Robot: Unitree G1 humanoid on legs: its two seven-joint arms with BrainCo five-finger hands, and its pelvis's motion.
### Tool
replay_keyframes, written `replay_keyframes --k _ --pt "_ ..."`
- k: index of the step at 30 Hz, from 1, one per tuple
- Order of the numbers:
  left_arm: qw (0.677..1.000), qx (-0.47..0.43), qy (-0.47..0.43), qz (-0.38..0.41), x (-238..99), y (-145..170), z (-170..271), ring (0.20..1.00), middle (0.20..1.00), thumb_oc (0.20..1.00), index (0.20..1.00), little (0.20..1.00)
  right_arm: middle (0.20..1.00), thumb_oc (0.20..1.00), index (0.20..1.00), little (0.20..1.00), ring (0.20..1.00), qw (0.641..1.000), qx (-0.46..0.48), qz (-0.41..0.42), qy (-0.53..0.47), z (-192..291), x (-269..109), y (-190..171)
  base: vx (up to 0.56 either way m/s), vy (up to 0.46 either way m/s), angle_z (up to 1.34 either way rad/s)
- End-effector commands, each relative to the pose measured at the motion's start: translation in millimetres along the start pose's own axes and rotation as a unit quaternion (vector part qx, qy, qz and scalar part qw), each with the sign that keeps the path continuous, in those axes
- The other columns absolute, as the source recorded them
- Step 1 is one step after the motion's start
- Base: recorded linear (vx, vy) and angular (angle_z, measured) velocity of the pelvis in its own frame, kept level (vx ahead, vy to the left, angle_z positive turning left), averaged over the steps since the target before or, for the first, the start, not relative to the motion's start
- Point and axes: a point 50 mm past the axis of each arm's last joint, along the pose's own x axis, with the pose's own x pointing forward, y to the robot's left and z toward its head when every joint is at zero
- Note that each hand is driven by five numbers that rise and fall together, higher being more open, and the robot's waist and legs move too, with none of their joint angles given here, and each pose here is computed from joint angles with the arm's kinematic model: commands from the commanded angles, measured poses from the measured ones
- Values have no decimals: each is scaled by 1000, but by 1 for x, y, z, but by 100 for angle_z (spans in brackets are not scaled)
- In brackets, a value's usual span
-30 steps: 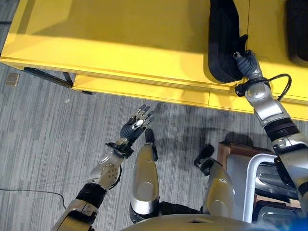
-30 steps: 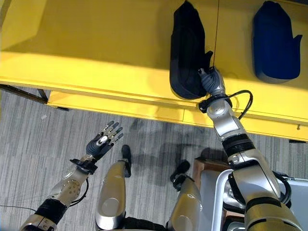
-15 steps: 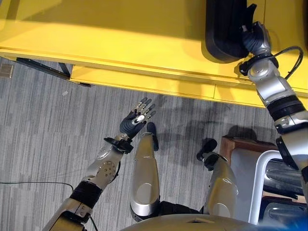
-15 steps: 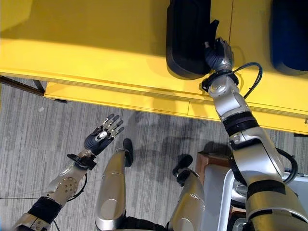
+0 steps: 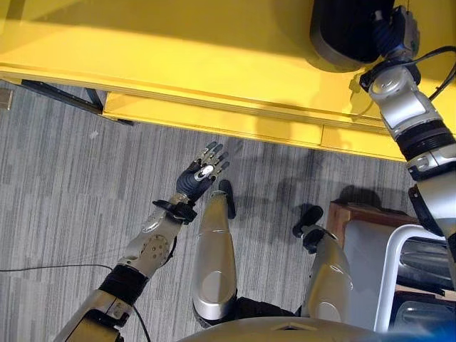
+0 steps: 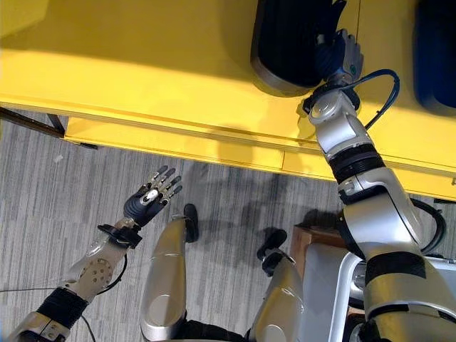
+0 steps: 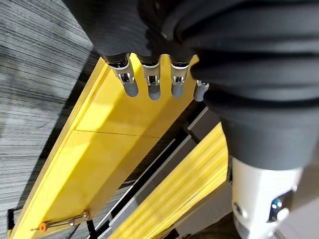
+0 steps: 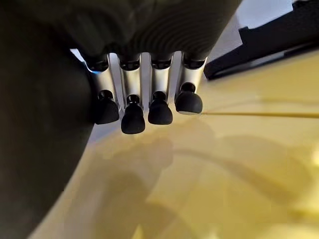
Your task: Move parts from the plastic box to the shelf.
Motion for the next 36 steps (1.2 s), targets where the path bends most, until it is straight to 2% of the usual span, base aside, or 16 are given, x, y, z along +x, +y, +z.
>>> replay_keyframes --k 1,7,10,17,26,36 --pt "997 2 -25 -72 2 -25 8 1000 1000 1000 1000 1000 200 200 200 200 200 993 29 -106 -35 30 17 -44 0 38 0" --pt "996 -7 -25 -84 5 -26 13 1000 1000 1000 1000 1000 200 200 200 200 200 991 9 -127 -40 34 18 -46 0 0 0" --pt "995 24 -15 -95 3 -27 12 1000 1000 1000 1000 1000 200 200 200 200 200 985 -41 -147 -82 44 20 -56 0 0 0" --pt "994 30 -13 -106 3 -29 16 1000 1000 1000 1000 1000 200 200 200 200 200 984 -55 -150 -81 46 21 -60 0 0 0" --pt "993 24 -4 -112 0 -26 14 1000 1000 1000 1000 1000 200 200 200 200 200 973 -132 -164 -90 40 24 -63 1 -22 3" --pt "994 25 6 -110 0 -23 14 1000 1000 1000 1000 1000 200 200 200 200 200 970 -139 -186 -75 34 26 -68 -1 -18 0"
